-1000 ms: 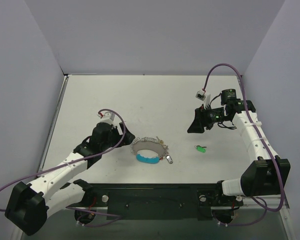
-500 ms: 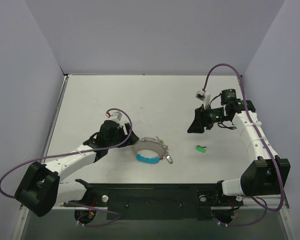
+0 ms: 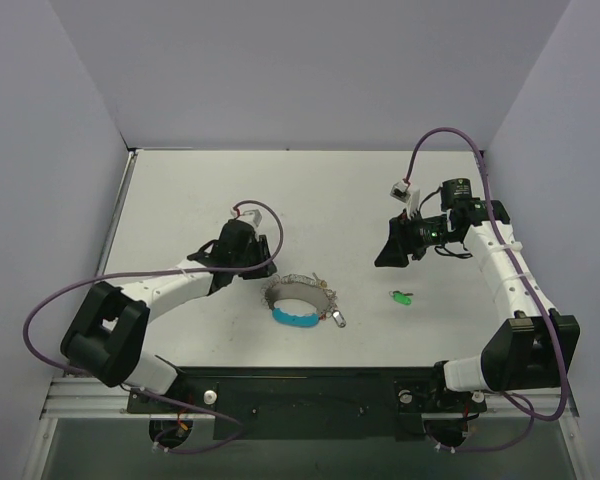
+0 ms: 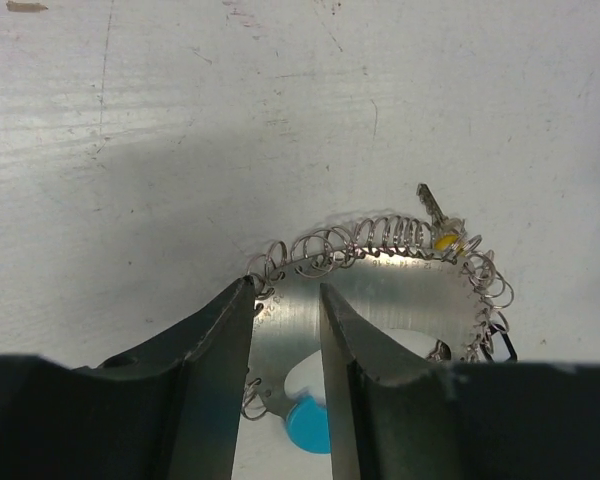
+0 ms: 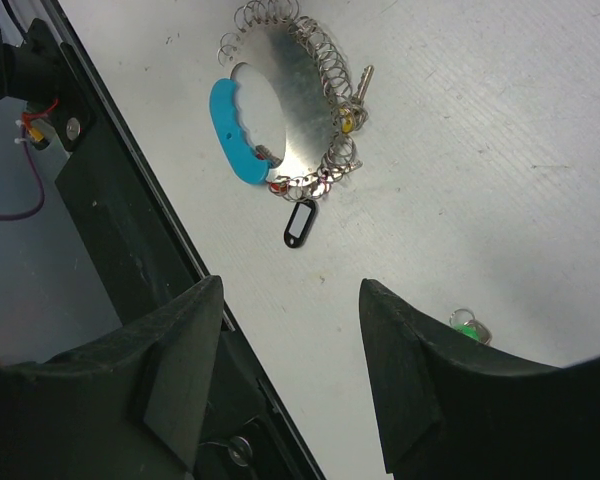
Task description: Put the keys on the keyring
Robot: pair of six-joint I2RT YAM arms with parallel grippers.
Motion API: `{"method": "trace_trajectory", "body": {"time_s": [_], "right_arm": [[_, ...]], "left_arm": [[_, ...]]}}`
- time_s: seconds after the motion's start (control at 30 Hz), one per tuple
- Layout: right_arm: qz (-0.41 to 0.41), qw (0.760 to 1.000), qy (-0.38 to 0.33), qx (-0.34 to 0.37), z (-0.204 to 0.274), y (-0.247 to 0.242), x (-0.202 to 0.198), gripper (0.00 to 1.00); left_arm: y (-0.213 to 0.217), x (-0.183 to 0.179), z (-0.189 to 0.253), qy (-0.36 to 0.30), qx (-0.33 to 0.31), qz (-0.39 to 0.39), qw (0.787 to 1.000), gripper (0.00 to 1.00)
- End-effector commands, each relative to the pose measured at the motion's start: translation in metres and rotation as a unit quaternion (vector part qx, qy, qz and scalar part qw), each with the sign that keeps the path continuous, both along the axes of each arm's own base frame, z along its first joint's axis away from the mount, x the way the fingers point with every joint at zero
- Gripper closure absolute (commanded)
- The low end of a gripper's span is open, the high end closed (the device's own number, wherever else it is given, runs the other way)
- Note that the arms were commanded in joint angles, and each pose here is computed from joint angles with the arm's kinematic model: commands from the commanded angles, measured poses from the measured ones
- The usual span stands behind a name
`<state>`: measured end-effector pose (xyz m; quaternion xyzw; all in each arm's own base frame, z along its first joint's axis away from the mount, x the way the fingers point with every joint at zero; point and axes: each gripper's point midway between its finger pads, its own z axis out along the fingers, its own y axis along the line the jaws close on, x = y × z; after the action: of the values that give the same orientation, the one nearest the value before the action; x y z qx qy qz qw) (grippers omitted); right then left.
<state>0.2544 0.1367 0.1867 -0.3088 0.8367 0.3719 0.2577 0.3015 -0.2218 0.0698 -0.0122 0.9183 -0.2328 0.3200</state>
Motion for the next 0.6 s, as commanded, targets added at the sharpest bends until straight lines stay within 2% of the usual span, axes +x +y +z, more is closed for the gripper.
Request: {"method": "trace_trajectory", "body": {"time_s": [0.0, 0.3, 0.57], "right_arm": [[0.010, 1.000, 0.011, 0.005, -0.004, 0.002, -0.005, 0.48], [0.012, 1.000, 0.010, 0.003, -0.004, 0.002, -0.005, 0.48], [0.014, 1.000, 0.011, 0.004, -0.004, 0.002, -0.006, 0.48]], "left_arm": [[0.000, 0.008, 0.000, -0.002, 0.035, -0.017, 0.999, 0.59], [0.017, -0.013, -0.003, 0.003, 0.033, 0.002, 0.999, 0.60], [0.035, -0.028, -0.002, -0.001, -0.025, 0.051, 0.998, 0.67]]}}
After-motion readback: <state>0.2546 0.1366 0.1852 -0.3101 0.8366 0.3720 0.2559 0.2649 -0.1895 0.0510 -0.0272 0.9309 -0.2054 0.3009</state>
